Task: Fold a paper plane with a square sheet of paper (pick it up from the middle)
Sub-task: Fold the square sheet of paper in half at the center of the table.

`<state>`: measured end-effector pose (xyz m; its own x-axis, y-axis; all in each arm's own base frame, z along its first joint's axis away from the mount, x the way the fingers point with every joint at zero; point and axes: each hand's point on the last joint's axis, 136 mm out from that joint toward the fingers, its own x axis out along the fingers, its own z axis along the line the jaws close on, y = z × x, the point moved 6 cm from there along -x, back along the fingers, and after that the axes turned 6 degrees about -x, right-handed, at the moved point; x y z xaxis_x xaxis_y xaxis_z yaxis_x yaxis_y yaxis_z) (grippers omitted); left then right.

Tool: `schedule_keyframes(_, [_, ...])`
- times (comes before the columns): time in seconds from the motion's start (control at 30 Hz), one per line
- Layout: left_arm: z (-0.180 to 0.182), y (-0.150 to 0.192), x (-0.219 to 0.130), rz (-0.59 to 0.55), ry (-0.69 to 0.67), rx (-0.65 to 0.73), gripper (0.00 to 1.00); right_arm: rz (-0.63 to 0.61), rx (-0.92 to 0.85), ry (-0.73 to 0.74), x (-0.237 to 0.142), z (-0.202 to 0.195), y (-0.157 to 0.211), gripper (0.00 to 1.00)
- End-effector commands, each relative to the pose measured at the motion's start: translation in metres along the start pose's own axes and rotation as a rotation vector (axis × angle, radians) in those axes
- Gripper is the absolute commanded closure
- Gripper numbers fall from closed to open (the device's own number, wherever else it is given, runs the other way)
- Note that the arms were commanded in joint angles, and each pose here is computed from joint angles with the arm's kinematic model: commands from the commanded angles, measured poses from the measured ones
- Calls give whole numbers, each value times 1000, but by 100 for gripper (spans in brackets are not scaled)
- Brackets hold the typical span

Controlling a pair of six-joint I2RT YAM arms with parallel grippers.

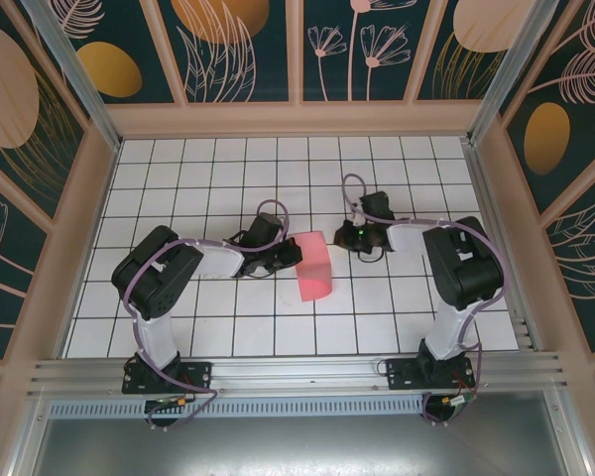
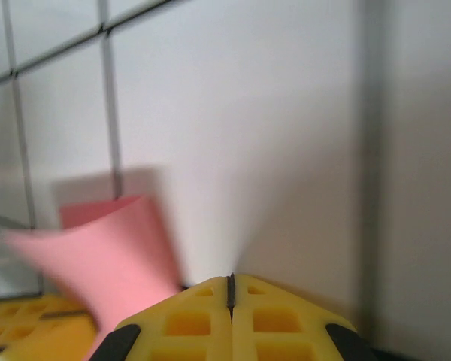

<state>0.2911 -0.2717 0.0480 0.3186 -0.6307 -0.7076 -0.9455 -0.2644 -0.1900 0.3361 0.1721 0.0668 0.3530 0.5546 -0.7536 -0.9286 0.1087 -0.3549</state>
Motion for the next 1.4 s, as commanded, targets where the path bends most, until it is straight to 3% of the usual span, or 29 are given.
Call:
schedule_keyframes(0.0, [108,52,-4,151,-468,-75,100,-82,-43,11,-23,6,-13,100])
schedule_keyframes(0.13, [103,47,-4,140,-464,-63,100,-81,-109,-119,-27,45,-8,100])
schedule_keyframes(0.3, [98,42,-1,128,-460,-50,100,14,-132,-177,4,66,7,100])
schedule_keyframes(0.57, [101,45,1,159,-474,-21,100,2,-57,-121,28,43,1,100])
schedule_keyframes(0.87, [111,50,2,178,-499,4,100,-168,60,45,12,0,-44,100])
schedule_keyframes(0.97, [111,49,0,165,-500,15,100,-195,33,35,0,9,-52,100])
schedule_keyframes(1.1, [110,47,-1,156,-497,19,100,-176,-19,-88,-11,41,-37,100])
schedule_keyframes(1.37, [108,45,1,152,-495,25,100,-43,-11,-155,17,59,-5,100])
